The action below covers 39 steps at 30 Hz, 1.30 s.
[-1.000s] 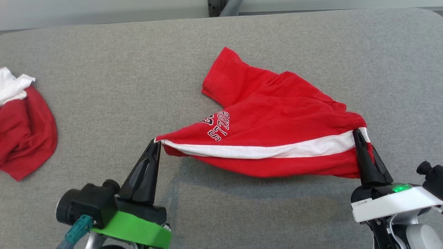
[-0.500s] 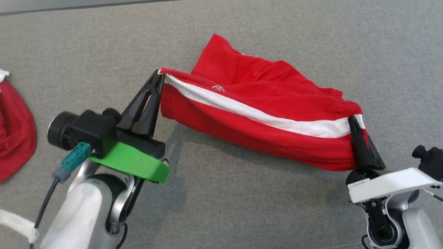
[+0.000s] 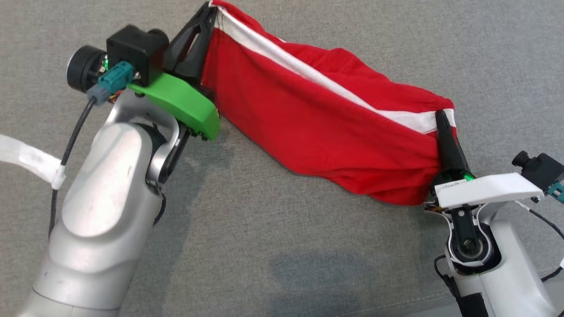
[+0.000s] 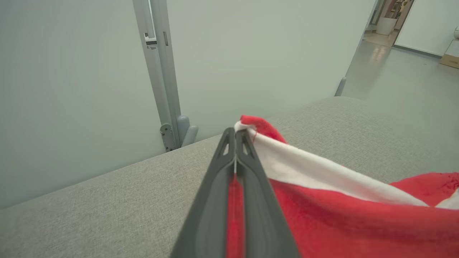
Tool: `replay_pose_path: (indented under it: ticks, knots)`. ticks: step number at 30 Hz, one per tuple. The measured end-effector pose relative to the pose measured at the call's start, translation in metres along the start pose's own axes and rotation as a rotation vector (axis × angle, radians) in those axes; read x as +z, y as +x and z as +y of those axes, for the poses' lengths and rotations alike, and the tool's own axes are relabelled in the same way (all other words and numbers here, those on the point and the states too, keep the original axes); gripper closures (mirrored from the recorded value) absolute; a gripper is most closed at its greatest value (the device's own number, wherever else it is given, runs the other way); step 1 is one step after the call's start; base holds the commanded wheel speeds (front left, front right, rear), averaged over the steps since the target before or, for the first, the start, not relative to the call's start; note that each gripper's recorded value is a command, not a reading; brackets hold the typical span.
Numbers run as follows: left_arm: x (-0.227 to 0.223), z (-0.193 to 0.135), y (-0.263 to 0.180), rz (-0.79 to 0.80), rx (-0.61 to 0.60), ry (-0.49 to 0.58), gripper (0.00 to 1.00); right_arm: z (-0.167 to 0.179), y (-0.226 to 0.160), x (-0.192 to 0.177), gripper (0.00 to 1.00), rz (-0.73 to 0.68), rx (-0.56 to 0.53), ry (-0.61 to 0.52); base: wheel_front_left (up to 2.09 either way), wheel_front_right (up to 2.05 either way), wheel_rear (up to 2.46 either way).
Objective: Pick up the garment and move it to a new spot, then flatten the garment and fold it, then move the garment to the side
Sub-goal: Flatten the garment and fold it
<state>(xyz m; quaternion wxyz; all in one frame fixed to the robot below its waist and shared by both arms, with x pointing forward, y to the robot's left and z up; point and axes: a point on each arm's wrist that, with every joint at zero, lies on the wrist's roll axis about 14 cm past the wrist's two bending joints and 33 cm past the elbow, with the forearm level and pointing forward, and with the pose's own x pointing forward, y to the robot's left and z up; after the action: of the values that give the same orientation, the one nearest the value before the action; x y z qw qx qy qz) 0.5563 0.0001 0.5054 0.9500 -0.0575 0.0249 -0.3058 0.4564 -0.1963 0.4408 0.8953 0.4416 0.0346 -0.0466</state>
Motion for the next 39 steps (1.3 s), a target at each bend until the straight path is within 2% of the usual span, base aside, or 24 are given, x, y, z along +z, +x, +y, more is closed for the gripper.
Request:
replay_pose_path:
  ticks: [2, 8, 14, 15, 16, 17, 18, 24, 25, 31, 39]
  knots:
    - [-0.008, 0.005, 0.012, 0.007, 0.005, -0.007, 1.00, -0.007, 0.006, 0.002, 1.00, -0.028, -0.023, 0.041, 0.00, 0.00, 0.00]
    - [-0.046, 0.021, 0.035, 0.068, 0.036, -0.039, 1.00, -0.026, 0.019, -0.004, 1.00, -0.037, -0.073, 0.020, 0.00, 0.00, 0.00]
    - [-0.087, 0.023, 0.043, 0.153, 0.040, -0.077, 1.00, -0.035, 0.025, -0.012, 1.00, -0.029, -0.093, 0.012, 0.00, 0.00, 0.00]
    - [-0.092, 0.023, 0.043, 0.165, 0.042, -0.084, 0.86, -0.035, 0.025, -0.012, 0.58, -0.029, -0.092, 0.003, 0.00, 0.00, 0.00]
    - [-0.096, 0.022, 0.044, 0.168, 0.042, -0.088, 0.24, -0.035, 0.025, -0.012, 0.01, -0.030, -0.092, -0.007, 0.00, 0.00, 0.00]
    - [-0.098, 0.022, 0.044, 0.170, 0.042, -0.090, 0.24, -0.035, 0.025, -0.012, 0.01, -0.028, -0.089, -0.018, 0.00, 0.00, 0.00]
    - [-0.100, 0.022, 0.044, 0.172, 0.042, -0.090, 0.00, -0.033, 0.025, -0.013, 0.00, -0.022, -0.081, -0.037, 0.00, 0.00, 0.00]
    - [-0.091, 0.027, 0.034, 0.108, 0.087, -0.108, 0.00, -0.032, 0.012, -0.003, 0.00, 0.007, -0.027, -0.301, 0.00, 0.00, 0.00]
    - [-0.091, 0.027, 0.034, 0.108, 0.087, -0.108, 0.00, -0.032, 0.012, -0.003, 0.00, 0.007, -0.027, -0.301, 0.00, 0.00, 0.00]
    - [-0.072, 0.042, 0.008, 0.019, 0.197, -0.132, 0.00, -0.011, 0.002, 0.034, 0.00, -0.097, 0.037, -0.556, 0.00, 0.00, 0.00]
    - [-0.022, 0.062, -0.045, -0.143, 0.323, -0.056, 0.00, 0.018, -0.008, 0.062, 0.00, -0.195, 0.095, -0.766, 0.00, 0.00, 0.00]
